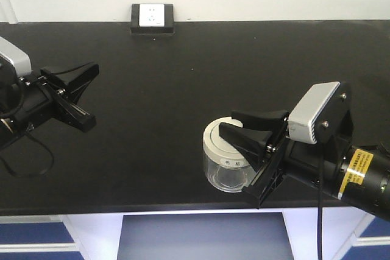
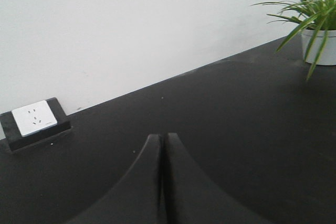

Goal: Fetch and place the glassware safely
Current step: 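Hold the jar above the black bench top with the right gripper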

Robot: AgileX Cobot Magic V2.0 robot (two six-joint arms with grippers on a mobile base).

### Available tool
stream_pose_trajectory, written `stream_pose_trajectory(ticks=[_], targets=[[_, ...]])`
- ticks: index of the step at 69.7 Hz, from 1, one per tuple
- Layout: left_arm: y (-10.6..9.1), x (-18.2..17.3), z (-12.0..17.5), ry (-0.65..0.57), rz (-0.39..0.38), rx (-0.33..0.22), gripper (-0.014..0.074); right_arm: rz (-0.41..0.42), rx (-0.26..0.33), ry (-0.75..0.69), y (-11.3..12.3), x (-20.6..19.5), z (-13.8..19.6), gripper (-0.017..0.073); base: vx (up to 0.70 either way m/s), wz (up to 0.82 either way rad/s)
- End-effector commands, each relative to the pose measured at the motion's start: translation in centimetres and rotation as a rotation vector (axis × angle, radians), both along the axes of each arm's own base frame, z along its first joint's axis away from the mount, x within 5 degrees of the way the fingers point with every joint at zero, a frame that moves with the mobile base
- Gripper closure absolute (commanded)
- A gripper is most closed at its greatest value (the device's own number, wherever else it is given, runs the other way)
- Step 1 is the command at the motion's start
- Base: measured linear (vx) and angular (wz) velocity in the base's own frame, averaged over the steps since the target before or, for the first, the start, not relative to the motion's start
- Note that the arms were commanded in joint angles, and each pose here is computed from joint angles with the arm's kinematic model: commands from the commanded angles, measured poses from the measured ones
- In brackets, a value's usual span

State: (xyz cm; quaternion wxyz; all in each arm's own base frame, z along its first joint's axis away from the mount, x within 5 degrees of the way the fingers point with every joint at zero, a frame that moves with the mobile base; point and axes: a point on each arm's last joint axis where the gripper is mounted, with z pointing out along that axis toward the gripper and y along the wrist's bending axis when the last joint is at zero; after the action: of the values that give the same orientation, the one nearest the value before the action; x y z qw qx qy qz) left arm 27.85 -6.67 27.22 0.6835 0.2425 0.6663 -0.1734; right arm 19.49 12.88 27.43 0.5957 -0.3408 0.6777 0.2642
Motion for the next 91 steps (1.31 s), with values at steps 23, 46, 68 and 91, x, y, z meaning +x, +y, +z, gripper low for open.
stream_pose_trajectory(ticks=[23, 46, 68, 91], targets=[[-0.03, -0.29, 2.21, -0.092, -0.013, -0.072, 0.0601, 0.034, 0.099, -0.07, 0.18, -0.27, 2.2, 0.0563, 0.17, 0.06], [-0.03, -0.29, 2.21, -0.092, -0.013, -0.072, 0.0601, 0.034, 0.099, -0.07, 0.18, -0.27, 2.2, 0.0563, 0.11, 0.01], [-0.03, -0.29, 2.21, -0.092, -0.013, -0.072, 0.0601, 0.032, 0.097, -0.069, 0.16, -0.25, 2.18, 0.0563, 0.07, 0.01], [-0.04, -0.31, 2.24, -0.094, -0.015, -0.074, 0.0601, 0.037, 0.097, -0.069, 0.21, -0.23, 2.13, 0.0563, 0.01, 0.0]])
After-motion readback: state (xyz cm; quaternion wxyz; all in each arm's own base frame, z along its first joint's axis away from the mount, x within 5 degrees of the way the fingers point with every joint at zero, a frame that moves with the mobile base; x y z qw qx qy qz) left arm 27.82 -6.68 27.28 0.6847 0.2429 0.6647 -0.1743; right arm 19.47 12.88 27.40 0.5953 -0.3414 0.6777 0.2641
